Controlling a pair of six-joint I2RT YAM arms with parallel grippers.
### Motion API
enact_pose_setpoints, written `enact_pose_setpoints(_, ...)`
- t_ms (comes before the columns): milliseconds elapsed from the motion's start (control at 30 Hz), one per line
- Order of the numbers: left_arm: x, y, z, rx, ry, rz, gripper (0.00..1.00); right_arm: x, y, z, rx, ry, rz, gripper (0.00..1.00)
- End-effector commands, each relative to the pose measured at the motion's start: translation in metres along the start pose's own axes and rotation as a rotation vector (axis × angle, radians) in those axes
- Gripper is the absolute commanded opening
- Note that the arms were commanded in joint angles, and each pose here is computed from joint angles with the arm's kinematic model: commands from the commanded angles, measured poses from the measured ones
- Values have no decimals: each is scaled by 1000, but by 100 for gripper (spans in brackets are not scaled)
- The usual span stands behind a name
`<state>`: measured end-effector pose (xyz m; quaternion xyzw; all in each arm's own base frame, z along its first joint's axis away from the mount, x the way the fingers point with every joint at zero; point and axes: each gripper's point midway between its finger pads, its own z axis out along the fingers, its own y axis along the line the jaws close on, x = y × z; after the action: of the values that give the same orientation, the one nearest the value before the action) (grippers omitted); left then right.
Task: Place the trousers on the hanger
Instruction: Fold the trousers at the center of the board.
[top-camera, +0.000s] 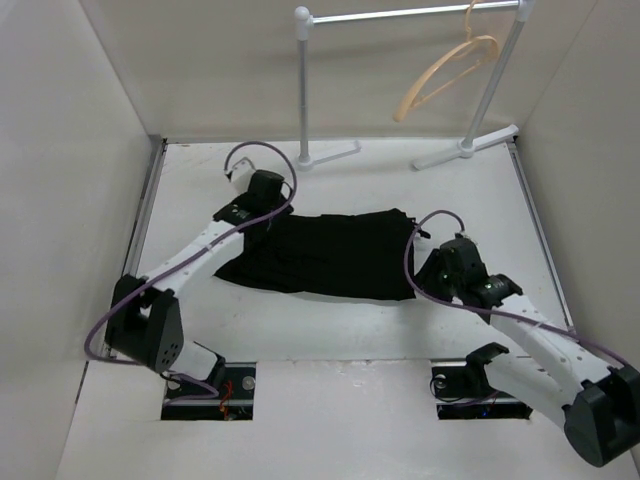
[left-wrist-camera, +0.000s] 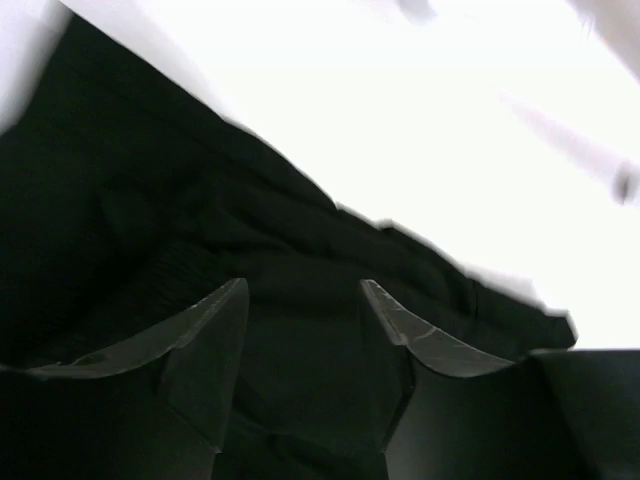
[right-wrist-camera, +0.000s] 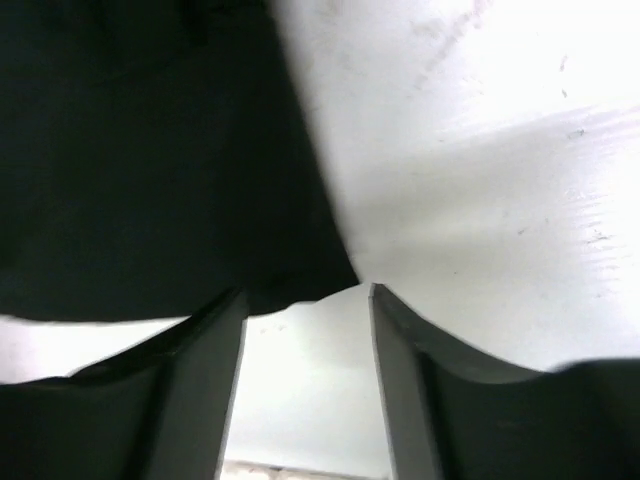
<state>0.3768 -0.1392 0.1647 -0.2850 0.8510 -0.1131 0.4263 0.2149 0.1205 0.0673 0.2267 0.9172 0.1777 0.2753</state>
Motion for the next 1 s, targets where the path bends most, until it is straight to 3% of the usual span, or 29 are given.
enact_pose_setpoints(0, 41, 2, 19, -40, 99, 37, 44, -30, 37, -32, -121, -85, -43, 48)
enact_pose_setpoints(100, 54, 6, 41, -53, 139, 29, 42, -31, 72, -33, -248, -76, -65, 29)
enact_pose_setpoints(167, 59, 13, 54, -65, 170, 16, 42, -26, 88, -20, -315, -46, -56, 23)
enact_pose_setpoints(333, 55, 62, 79, -185, 143, -3, 41, -11, 72, 29, -271, 9, 63, 19)
enact_pose_setpoints(500, 55, 119, 71, -293, 129, -44, 41, 6, 48, 51, -172, 52, 82, 19)
enact_pose_setpoints(600, 50, 117, 59, -257, 114, -61, 43, 10, 41, 53, -132, 56, 69, 21)
enact_pose_setpoints(733, 26, 83, 40, -151, 67, -78, 48, -5, 51, 29, -155, 14, 28, 27)
enact_pose_setpoints(867, -3, 45, 17, -45, 18, -78, 50, -39, 82, -15, -242, -81, -46, 44)
enact_pose_setpoints(967, -18, 30, 2, -1, -14, -62, 50, -91, 126, -60, -359, -208, -98, 56)
